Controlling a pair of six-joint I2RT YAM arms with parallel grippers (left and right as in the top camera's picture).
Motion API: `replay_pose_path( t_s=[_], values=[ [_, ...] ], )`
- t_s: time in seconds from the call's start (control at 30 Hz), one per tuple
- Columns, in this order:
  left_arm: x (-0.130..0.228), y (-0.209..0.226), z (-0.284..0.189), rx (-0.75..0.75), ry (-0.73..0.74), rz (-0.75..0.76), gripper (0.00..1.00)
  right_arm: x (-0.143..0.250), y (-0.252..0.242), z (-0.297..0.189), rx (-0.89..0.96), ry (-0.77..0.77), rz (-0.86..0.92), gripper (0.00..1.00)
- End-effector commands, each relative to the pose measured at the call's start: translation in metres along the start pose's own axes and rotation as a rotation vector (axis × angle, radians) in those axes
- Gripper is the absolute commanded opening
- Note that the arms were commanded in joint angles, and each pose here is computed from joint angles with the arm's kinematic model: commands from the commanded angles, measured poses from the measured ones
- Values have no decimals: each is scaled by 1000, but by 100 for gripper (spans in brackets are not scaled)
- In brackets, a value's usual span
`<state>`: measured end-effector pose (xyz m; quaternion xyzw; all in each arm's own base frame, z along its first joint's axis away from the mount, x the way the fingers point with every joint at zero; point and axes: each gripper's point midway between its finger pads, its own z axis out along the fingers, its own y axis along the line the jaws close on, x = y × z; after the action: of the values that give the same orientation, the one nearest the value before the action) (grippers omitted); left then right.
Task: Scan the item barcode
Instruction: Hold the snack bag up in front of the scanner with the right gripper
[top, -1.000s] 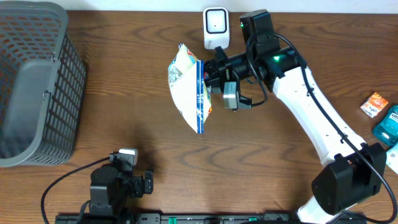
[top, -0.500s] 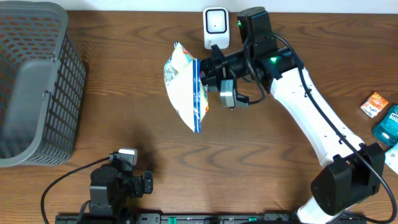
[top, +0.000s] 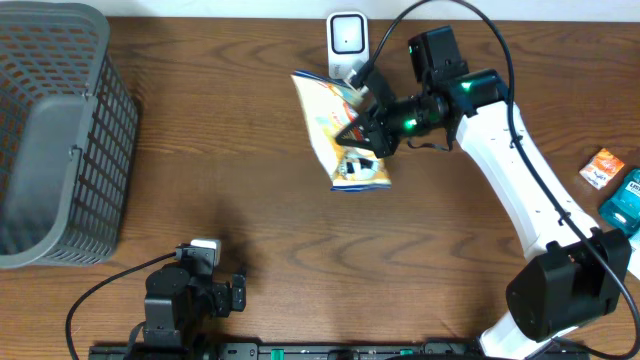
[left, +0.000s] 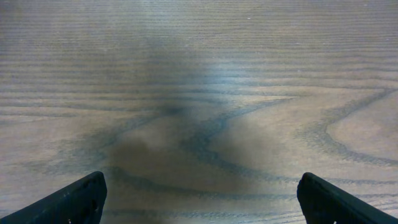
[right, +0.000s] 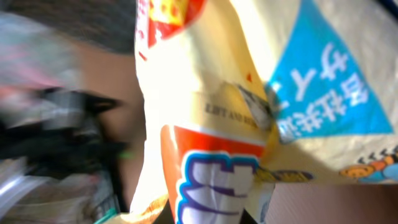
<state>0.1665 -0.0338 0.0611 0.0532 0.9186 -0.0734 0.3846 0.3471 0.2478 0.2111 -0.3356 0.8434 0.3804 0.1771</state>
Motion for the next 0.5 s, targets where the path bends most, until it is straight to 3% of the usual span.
replay_pose_path(
  t_s=[0.0,0.23,0.47],
  values=[
    [5,3,0,-15,20,-5,98,14,-76,-22,516,19,315,1],
    [5,3,0,-15,20,-5,98,-46,-116,-14,634,-218,267,1],
    [5,3,0,-15,20,-5,98,-74,-176,32,624,-247,353,1]
  ],
)
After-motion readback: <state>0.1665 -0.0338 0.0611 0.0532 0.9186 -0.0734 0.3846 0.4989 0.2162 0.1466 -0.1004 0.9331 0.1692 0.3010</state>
